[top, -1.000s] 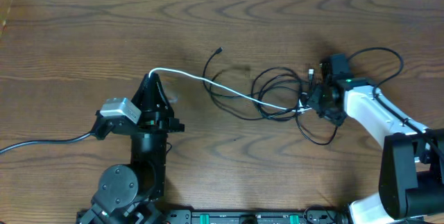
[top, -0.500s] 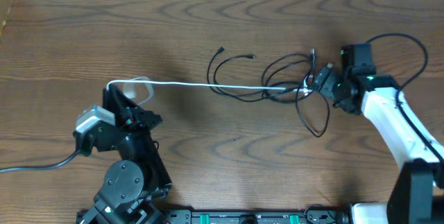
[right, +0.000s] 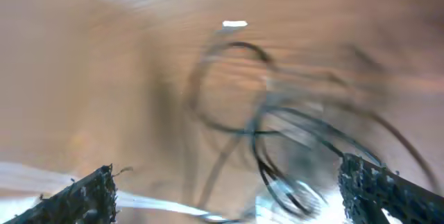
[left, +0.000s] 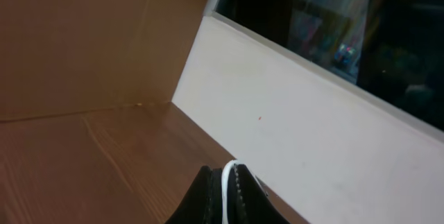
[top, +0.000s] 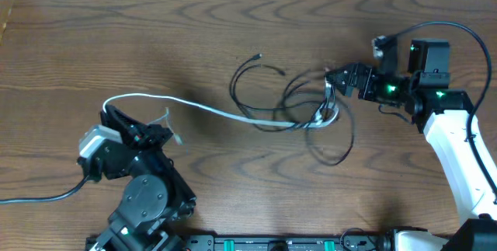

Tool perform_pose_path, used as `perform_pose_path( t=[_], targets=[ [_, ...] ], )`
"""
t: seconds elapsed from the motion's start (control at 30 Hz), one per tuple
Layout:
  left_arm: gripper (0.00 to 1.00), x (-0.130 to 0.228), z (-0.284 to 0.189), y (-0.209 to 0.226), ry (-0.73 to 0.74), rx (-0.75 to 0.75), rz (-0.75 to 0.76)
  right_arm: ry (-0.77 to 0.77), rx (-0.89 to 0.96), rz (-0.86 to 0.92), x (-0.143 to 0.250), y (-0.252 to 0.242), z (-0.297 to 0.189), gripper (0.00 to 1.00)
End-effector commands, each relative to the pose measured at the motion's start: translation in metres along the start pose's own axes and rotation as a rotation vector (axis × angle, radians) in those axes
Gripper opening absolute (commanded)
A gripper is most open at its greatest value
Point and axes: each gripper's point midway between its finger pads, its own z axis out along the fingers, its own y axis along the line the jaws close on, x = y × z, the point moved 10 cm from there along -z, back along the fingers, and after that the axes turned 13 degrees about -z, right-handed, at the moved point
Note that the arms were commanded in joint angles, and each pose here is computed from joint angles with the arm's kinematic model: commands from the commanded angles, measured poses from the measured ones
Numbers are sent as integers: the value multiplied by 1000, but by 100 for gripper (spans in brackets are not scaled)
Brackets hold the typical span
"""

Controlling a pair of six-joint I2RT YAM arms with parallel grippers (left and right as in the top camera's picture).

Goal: Untangle cables

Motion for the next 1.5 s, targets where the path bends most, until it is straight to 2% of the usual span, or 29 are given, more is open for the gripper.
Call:
perform_pose_path(
  t=[0.0,0.1,0.13,0.2,0.27,0.4,0.57,0.7,0.8,0.93,1.0,1.1,1.13,1.23,1.27,1.33,1.47],
  targets=[
    [8,4,1,-2,-20,-38,28,-20,-199,-137,-5,21,-6,99],
    [8,13,2,-8,8,-3,43,23,73,-51,2,4,-1,98],
    [8,18,2,-12,34,32,58,45,165,-2,6,-1,0,96],
    [8,28,2,-18,87,101,85,83,234,45,12,-2,2,89],
    [8,37,2,-23,136,158,115,126,240,56,19,3,6,78],
    [8,62,1,-27,241,218,183,220,215,87,33,17,15,67],
    [8,92,0,-11,350,145,168,343,180,77,52,37,26,46],
    [8,108,-3,-2,459,116,145,378,248,73,60,46,35,41],
    [8,112,-5,-3,520,141,146,376,334,81,62,48,38,41],
    [8,107,-9,-9,588,199,103,389,331,63,65,54,42,46],
    [8,90,-11,-19,605,258,52,399,324,55,67,56,43,49],
    [8,53,-12,-32,542,349,-48,405,312,34,68,60,46,54],
    [8,31,-13,-38,491,411,-120,409,302,3,69,63,47,53],
    [8,3,-15,-39,434,467,-247,408,267,-100,68,69,52,54],
    [8,-5,-16,-38,420,480,-286,402,251,-143,68,72,55,58],
    [8,-17,-17,-35,401,497,-339,386,212,-248,66,79,63,73],
    [8,-31,-18,-32,371,514,-408,367,152,-397,67,90,81,88]
  ],
)
